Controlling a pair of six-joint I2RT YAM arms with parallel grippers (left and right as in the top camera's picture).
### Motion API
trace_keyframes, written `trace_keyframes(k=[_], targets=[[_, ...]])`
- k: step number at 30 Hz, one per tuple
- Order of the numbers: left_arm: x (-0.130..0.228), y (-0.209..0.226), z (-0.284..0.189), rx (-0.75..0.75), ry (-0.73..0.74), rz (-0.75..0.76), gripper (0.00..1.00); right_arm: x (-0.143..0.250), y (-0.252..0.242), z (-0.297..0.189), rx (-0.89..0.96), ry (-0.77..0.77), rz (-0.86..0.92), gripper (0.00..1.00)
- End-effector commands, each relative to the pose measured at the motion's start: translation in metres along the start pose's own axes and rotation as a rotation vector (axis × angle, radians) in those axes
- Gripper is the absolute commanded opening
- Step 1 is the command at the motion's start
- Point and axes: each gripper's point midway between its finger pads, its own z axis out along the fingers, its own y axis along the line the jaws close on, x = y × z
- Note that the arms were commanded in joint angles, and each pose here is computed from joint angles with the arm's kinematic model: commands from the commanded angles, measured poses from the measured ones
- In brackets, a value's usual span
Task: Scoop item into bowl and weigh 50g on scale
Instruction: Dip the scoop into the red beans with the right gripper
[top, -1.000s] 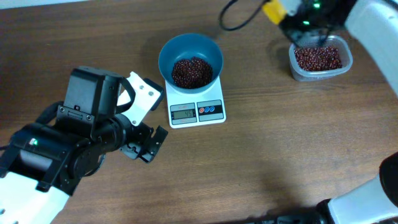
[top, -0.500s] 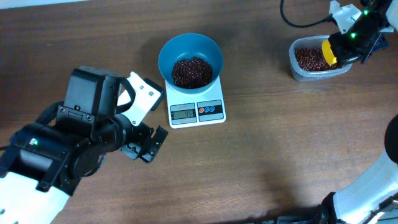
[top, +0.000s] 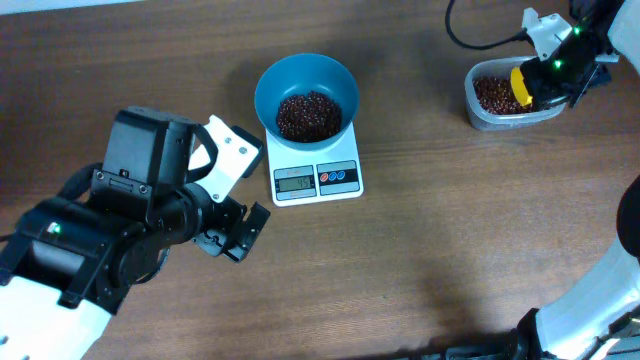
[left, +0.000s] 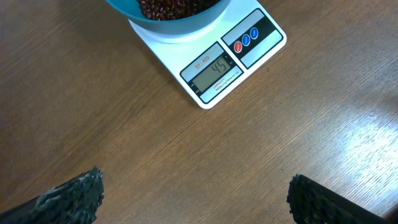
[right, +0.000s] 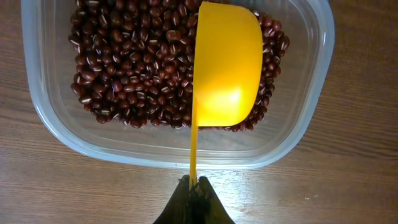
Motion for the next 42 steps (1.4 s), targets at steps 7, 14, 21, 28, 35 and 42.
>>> trace_keyframes(k=[7,14,21,28,35,42], targets=[[0.001,-0.001,0.001,0.01,0.001,0.012,0.98,-0.012,0.032,0.001,-0.19,-0.067,0.065,0.04],[0.001,-0.001,0.001,0.01,0.001,0.012,0.98,-0.013,0.066,-0.009,-0.388,-0.092,0.071,0.04],[0.001,-0.001,0.001,0.009,0.001,0.012,0.98,-0.006,0.053,-0.004,-0.307,-0.053,0.071,0.04],[0.001,-0.001,0.001,0.01,0.003,0.012,0.98,-0.01,0.058,-0.009,-0.39,-0.091,0.095,0.04],[0.001,-0.001,0.001,0.01,0.003,0.012,0.99,-0.004,0.034,-0.012,-0.448,-0.133,0.196,0.04],[0.001,-0.001,0.001,0.01,0.003,0.012,0.98,0.005,0.038,-0.013,-0.467,-0.092,0.208,0.04]])
